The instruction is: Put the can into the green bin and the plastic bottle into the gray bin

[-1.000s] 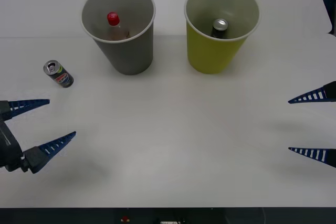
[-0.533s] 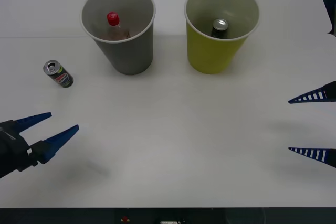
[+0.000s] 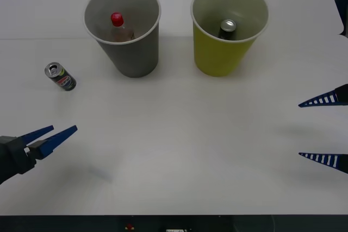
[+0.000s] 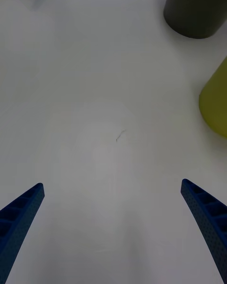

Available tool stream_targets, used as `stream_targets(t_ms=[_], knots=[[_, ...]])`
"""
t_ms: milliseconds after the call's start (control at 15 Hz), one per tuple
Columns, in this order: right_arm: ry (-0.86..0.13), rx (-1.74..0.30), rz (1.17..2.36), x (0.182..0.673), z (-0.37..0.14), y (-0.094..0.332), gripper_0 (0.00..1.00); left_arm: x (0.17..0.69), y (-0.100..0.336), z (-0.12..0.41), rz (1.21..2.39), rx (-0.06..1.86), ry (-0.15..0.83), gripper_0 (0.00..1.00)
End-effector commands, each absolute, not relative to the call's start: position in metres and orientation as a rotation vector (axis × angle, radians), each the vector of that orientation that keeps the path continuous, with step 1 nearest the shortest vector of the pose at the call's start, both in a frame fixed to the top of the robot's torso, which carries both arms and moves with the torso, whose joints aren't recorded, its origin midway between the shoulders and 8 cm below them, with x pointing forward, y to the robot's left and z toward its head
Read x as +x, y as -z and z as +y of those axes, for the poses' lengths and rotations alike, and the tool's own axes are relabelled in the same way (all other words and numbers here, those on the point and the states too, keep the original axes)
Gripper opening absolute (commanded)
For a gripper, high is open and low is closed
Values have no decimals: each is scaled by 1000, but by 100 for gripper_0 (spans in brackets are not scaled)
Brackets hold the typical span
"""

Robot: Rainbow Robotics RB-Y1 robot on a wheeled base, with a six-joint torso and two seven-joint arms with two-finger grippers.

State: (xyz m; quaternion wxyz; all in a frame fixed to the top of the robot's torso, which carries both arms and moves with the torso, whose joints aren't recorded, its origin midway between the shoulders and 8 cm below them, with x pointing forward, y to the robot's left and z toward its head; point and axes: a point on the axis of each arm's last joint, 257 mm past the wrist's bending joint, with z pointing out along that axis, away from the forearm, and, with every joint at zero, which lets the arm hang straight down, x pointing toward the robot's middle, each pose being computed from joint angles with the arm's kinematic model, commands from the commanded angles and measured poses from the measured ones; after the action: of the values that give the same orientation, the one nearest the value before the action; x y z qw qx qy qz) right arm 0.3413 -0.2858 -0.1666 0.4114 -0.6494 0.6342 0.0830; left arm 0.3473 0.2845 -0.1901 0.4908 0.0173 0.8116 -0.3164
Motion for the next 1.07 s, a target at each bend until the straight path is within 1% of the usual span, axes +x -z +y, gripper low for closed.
stream_targets(t_ms=[67,133,333,533,667,933,1067], knots=[[-209,-1634,1596,341,-286,167,100,351,190,294,1916,63,798,100],[-209,-1634,1596,341,-286,167,100,351,190,296,1886,77,805,100],[-209,-1634,1596,341,-286,167,100,349,193,309,1791,87,765,100],[-209,-1634,1596,341,-286,167,100,353,201,326,1737,80,669,100],[-209,-1634,1596,341,-286,167,100,358,205,335,1710,56,626,100],[-209,-1634,1596,341,-286,167,100,374,215,362,1641,63,459,100],[-209,-1634,1596,341,-286,167,100,380,218,373,1626,61,394,100]])
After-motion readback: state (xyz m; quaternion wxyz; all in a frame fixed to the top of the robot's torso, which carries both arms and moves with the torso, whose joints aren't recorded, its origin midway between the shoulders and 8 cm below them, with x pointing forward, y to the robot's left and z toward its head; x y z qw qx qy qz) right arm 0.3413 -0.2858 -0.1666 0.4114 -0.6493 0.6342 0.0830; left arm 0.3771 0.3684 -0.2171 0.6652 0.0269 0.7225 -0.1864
